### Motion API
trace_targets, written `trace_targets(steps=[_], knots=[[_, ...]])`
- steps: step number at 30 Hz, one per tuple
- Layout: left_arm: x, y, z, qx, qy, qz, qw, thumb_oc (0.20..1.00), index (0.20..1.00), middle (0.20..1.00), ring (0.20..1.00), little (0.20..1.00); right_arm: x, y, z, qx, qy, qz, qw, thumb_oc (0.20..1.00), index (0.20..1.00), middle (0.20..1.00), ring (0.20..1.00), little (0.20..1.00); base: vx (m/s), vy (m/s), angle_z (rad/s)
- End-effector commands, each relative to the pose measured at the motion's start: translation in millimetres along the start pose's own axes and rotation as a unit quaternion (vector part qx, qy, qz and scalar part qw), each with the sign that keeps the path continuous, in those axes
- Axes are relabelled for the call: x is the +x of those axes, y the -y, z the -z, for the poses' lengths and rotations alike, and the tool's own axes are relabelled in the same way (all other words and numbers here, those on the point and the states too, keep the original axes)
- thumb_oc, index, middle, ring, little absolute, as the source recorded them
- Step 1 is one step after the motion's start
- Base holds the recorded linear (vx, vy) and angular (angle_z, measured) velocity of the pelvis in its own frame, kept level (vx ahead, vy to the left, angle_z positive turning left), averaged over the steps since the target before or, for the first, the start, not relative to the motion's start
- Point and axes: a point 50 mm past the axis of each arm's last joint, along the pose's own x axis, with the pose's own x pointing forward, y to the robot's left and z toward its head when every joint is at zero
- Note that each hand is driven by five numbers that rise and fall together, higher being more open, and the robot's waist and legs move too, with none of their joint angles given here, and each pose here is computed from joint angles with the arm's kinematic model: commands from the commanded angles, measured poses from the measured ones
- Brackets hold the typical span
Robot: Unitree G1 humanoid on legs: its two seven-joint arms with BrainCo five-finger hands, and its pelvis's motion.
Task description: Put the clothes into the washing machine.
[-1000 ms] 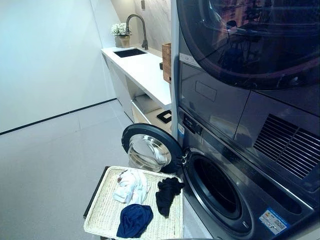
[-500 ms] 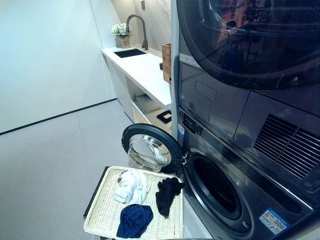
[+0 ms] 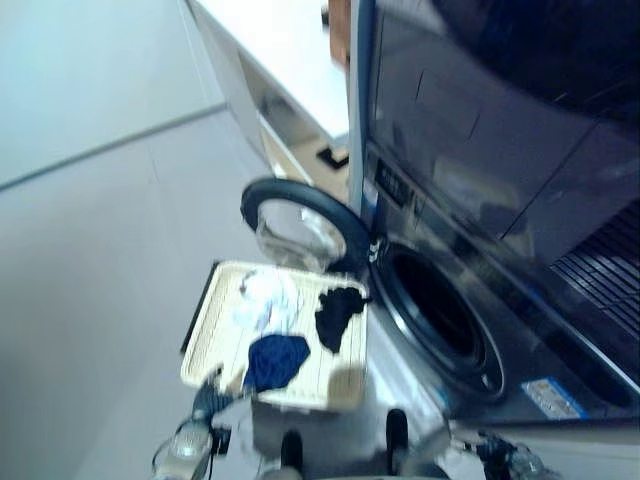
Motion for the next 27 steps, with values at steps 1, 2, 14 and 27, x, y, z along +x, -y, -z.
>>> trace_targets(steps=[1,2,14,27], knots=[[15,-15,-48,0.028,0.129,-0.088,0.987,1.0,1.0,1.0,1.0,1.0,0,7,-14,0.013,0.035,0.019,0.999,1.0,1.0,1.0,1.0,1.0,-0.08,0.017,0.06],[19,-17,-62,0.045,0.159,-0.1,0.981,1.0,1.0,1.0,1.0,1.0,1,10,-20,0.014,0.044,0.02,0.999,1.0,1.0,1.0,1.0,1.0,-0.11,0.028,0.05],[40,-38,-179,0.19,0.371,-0.209,0.885,1.0,1.0,1.0,1.0,1.0,-3,22,-104,0.011,0.164,0.022,0.986,1.0,1.0,1.0,1.0,1.0,-0.1,0.015,-0.02],[51,-33,-239,0.305,0.412,-0.126,0.849,1.0,1.0,1.0,1.0,1.0,-21,14,-181,0.018,0.274,0.012,0.961,1.0,1.0,1.0,1.0,1.0,-0.03,-0.022,0.04]])
